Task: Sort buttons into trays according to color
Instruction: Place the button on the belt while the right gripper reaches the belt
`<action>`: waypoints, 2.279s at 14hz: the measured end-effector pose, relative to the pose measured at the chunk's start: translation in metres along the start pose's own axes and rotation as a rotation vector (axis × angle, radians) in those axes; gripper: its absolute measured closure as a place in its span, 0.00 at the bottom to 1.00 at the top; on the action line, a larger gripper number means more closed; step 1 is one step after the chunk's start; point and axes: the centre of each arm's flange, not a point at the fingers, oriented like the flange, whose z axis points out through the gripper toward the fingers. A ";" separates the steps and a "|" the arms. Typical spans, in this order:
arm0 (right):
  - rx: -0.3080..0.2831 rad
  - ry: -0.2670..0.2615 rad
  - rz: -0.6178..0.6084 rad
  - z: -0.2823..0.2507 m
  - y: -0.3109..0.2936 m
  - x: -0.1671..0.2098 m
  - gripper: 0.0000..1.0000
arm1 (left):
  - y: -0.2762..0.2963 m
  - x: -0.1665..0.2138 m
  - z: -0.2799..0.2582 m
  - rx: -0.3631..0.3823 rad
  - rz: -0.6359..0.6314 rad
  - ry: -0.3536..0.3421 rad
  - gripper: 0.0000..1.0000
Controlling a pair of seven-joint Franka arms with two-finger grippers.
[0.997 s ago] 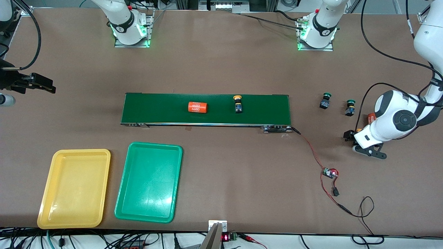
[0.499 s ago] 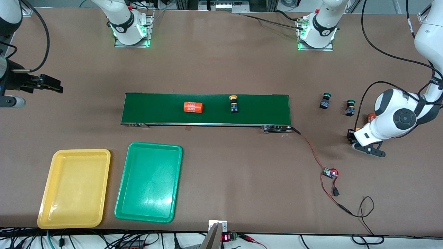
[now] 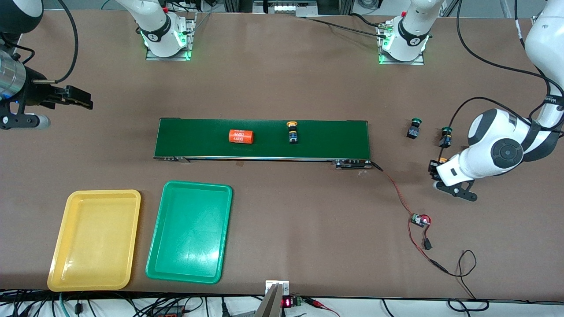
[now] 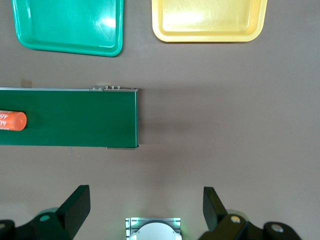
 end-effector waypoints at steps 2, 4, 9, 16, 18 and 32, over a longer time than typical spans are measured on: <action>0.005 0.033 0.000 0.011 0.000 -0.022 0.00 | 0.044 0.002 -0.026 -0.017 -0.061 -0.036 0.59; 0.019 0.047 0.002 0.033 -0.001 -0.045 0.00 | 0.094 0.003 -0.045 -0.050 -0.109 -0.052 0.59; 0.038 0.064 0.057 0.077 -0.078 -0.079 0.00 | 0.239 0.010 -0.045 -0.111 -0.242 -0.059 0.59; -0.014 0.179 -0.006 0.135 -0.208 -0.096 0.00 | 0.344 0.011 -0.006 -0.129 -0.320 -0.015 0.59; 0.001 0.179 0.024 0.142 -0.208 -0.087 0.00 | 0.340 0.012 0.004 -0.133 -0.320 -0.004 0.59; 0.072 0.144 -0.014 0.221 -0.286 -0.072 0.00 | 0.210 0.042 -0.089 -0.003 -0.265 0.022 0.00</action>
